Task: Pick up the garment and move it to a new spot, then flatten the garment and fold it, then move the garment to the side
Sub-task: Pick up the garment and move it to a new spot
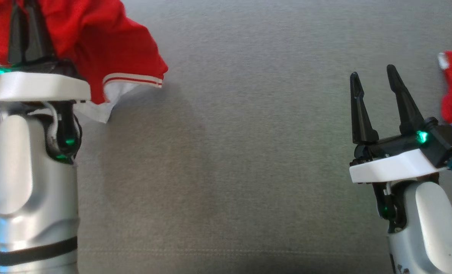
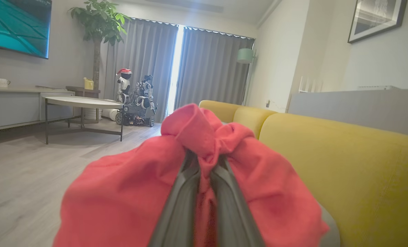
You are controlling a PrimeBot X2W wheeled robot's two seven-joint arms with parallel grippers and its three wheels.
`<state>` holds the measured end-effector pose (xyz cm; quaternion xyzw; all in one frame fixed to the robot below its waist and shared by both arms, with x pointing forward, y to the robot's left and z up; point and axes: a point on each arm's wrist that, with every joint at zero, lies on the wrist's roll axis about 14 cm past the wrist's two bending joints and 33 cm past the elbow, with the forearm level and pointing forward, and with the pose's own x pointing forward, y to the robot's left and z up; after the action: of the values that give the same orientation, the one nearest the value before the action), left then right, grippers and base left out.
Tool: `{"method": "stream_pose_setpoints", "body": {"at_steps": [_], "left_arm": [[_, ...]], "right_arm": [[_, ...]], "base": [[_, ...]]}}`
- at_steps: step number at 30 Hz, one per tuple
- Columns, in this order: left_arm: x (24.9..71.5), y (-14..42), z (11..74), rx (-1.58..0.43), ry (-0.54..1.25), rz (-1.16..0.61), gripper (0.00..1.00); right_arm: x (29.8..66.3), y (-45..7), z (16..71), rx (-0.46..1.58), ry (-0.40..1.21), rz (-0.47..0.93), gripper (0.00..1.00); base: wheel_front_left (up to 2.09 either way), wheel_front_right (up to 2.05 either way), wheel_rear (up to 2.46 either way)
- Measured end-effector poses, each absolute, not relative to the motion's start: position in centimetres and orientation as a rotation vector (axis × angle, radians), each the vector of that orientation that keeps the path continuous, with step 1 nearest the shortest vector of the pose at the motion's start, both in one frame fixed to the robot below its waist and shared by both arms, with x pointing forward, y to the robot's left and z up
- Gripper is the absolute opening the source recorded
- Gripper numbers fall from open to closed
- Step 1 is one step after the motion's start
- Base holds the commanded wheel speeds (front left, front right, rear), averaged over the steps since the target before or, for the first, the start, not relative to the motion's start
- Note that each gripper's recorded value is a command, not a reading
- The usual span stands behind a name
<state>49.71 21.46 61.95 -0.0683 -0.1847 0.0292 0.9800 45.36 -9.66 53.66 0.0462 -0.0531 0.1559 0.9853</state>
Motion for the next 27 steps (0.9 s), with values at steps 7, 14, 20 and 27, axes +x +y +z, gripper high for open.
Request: {"method": "stream_pose_setpoints", "body": {"at_steps": [7, 14, 20, 27], "left_arm": [[50.7, 16.3, 62.2, 0.030, -0.359, -0.069, 0.00], [49.8, 3.1, 58.5, 0.226, -0.293, -0.448, 0.00], [46.2, -6.9, 51.8, 0.299, -0.163, -0.751, 0.00], [42.0, -12.9, 47.2, 0.252, -0.068, -0.963, 1.00]], "right_arm": [[44.4, -12.4, 54.3, 0.105, -0.129, 0.240, 1.00], [43.2, -15.2, 54.2, 0.117, -0.134, 0.163, 1.00], [42.2, -17.6, 54.3, 0.128, -0.144, 0.096, 1.00], [40.7, -20.1, 53.6, 0.136, -0.126, 0.019, 1.00]], "base": [[0.00, 0.00, 0.00], [0.00, 0.00, 0.00], [0.00, 0.00, 0.00], [0.00, 0.00, 0.00]]}}
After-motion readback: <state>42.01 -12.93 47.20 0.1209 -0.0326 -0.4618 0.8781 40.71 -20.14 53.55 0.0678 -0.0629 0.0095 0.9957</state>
